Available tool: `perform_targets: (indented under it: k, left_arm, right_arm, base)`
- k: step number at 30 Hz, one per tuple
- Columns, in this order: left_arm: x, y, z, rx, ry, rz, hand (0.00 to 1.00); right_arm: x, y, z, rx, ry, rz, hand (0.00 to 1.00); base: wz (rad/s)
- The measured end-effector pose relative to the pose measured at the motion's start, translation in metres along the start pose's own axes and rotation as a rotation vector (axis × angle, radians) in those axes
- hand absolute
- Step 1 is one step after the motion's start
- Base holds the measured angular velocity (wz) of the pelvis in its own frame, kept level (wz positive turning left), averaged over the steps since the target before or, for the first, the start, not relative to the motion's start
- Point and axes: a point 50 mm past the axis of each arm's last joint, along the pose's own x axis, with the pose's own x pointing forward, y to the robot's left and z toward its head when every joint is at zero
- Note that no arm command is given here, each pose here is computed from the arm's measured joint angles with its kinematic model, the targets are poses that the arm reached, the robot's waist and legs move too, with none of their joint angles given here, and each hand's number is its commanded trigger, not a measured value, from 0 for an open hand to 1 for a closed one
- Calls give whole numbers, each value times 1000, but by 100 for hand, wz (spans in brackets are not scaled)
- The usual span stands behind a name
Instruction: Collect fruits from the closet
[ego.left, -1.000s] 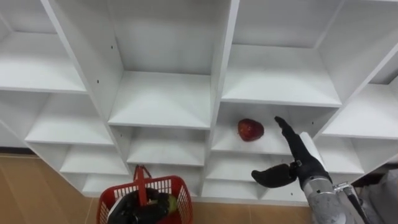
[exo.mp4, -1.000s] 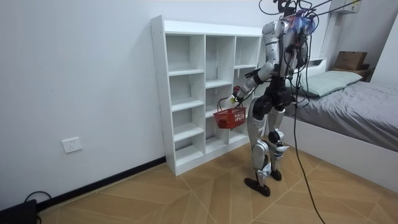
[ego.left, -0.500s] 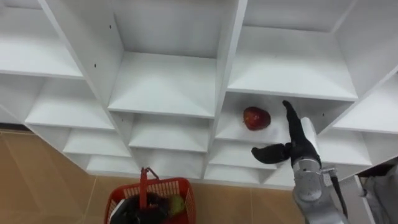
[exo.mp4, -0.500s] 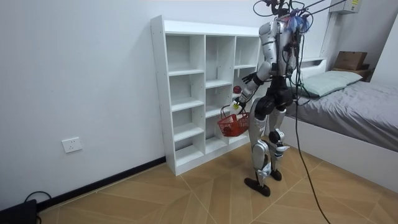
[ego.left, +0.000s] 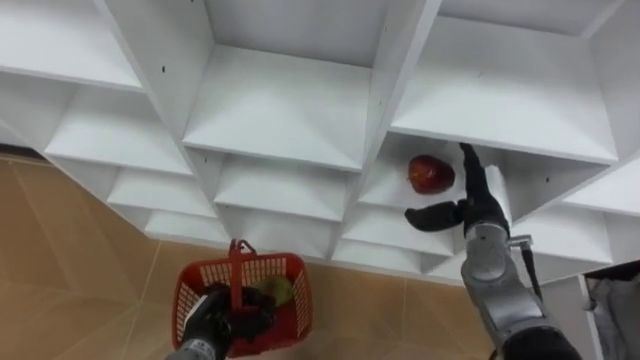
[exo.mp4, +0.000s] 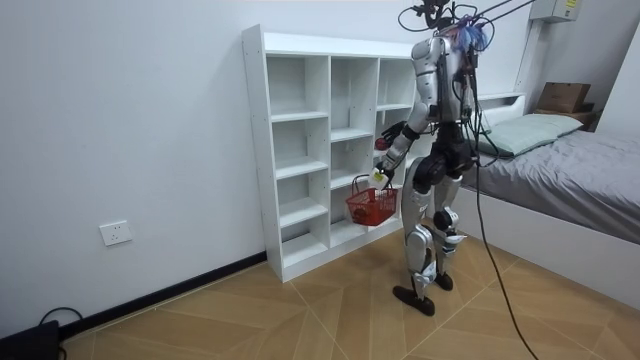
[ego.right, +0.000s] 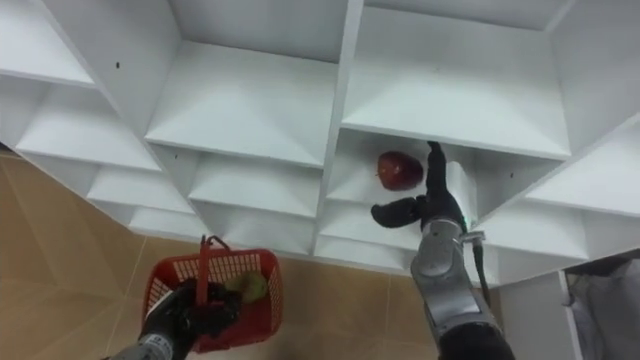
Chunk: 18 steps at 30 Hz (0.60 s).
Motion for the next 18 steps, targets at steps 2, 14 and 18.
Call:
perform_targets:
  k: [2, 14, 18]
  left_arm:
    - [2, -1, 2, 1, 0, -1, 100]
    - [7, -3, 3, 43, 14, -9, 100]
    - [7, -4, 3, 42, 12, -12, 100]
  right_arm:
    - [7, -2, 7, 51, 8, -24, 0]
    - [25, -20, 31, 131, -20, -157, 0]
    - [28, -23, 34, 138, -22, -195, 0]
  base:
    - [5]
    - [5]
    - [1]
